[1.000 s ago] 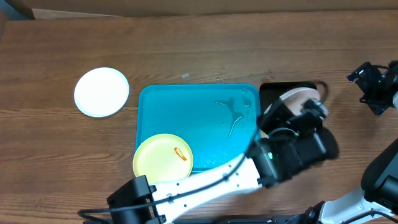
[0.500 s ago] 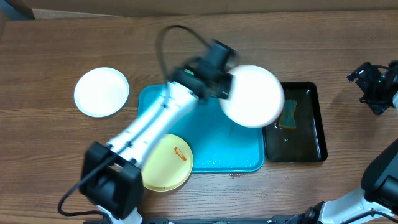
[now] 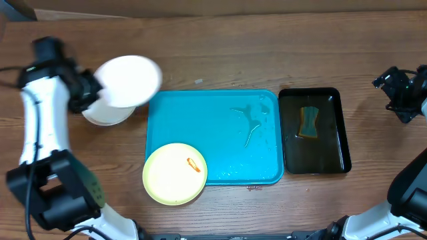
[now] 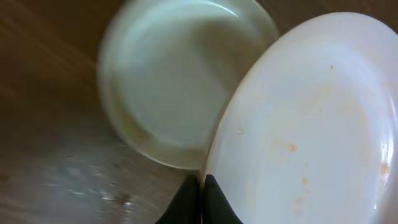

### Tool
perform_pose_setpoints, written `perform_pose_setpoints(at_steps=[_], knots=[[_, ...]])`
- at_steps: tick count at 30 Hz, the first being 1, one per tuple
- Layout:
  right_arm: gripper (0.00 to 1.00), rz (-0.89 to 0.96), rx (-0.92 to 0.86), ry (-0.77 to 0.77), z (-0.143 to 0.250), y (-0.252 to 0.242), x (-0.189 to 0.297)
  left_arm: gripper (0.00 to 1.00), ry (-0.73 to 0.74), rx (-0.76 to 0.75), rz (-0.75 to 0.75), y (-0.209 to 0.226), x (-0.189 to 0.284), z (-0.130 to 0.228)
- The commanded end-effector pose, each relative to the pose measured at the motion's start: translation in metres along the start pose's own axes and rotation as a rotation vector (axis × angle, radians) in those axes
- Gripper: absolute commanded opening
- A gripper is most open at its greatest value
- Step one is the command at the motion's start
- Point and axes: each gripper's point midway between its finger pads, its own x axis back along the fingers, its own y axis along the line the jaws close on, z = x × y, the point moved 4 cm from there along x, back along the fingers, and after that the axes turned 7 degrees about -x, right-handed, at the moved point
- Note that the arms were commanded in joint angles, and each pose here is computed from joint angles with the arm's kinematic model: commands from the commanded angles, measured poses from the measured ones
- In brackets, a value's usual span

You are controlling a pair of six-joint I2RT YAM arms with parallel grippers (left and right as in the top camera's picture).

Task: Clean dirty plates on tray and stack at the side
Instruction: 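Lift the white plate with the left gripper and stack it on the left plate, then release the stacked plate and move the left gripper toward the yellow plate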

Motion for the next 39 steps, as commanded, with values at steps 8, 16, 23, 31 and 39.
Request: perform_pose_setpoints(at_steps=[8,16,23,31,39], knots=[[1.00,-0.026,0.005,-0.034,-0.007,0.007,0.012,0.04,-0.112,0.198,-0.070,0.084,0.006,-0.021],[1.00,-0.026,0.005,-0.034,-0.007,0.007,0.012,0.05,-0.148,0.171,-0.086,0.085,-0.025,-0.015],[1.00,-0.026,0.005,-0.034,-0.007,0.007,0.012,0.50,-0.151,0.165,-0.062,0.082,-0.033,-0.012],[1.00,-0.026,0.005,-0.034,-0.007,0.007,0.012,0.79,0.033,0.185,0.217,0.044,-0.032,0.019],[1.00,-0.026,0.005,-0.034,-0.007,0.007,0.012,0.99,0.172,0.089,0.496,0.002,-0.019,0.046]])
